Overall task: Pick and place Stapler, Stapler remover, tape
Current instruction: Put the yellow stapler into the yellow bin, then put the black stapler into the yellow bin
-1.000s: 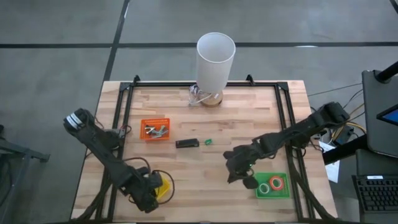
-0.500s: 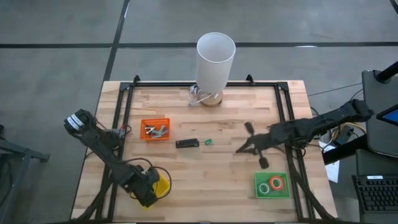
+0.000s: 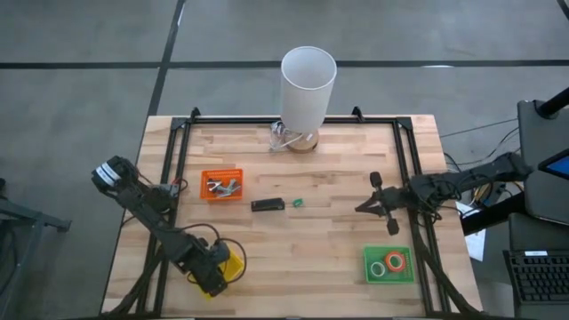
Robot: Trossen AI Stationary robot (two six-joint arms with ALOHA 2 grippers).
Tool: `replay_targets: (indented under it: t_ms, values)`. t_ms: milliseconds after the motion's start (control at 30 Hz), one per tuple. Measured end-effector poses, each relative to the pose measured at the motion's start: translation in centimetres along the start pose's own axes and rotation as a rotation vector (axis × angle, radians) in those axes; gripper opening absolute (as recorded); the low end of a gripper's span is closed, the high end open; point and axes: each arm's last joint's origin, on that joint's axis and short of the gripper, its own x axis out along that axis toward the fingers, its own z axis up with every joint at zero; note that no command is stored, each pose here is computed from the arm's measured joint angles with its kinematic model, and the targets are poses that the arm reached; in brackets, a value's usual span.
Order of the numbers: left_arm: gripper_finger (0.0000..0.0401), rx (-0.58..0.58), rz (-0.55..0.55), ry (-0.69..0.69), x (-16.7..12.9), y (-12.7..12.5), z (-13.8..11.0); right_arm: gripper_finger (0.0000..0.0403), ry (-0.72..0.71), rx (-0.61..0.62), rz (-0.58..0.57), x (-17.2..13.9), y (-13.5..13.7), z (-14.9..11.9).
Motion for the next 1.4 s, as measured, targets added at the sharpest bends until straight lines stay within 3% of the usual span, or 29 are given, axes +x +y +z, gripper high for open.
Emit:
replay_targets:
  t_ms: [500, 667, 867, 1067, 1400]
  values:
    - [0.0097, 0.004, 0.007, -0.006, 0.1, 0.2, 0.3, 0.0008, -0.107, 0.022, -0.012, -1.5, -0.2, -3.2]
    - [0.0117, -0.072, 0.000, -0.027, -0.3, 0.3, 0.7, 0.0008, -0.117, 0.026, -0.012, -1.7, -0.3, -4.1]
    - [0.0159, -0.063, -0.010, -0.047, -0.7, 0.3, 1.0, 0.0008, -0.108, -0.055, -0.016, -1.8, -0.3, -4.2]
    - [0.0198, -0.072, -0.033, -0.079, -1.4, 0.3, 1.3, 0.0008, -0.106, -0.026, -0.010, -1.8, -0.3, -4.2]
    - [0.0206, -0.074, -0.105, -0.109, -3.4, 0.2, 1.3, 0.0009, -0.092, 0.029, -0.005, -1.7, -0.2, -4.3]
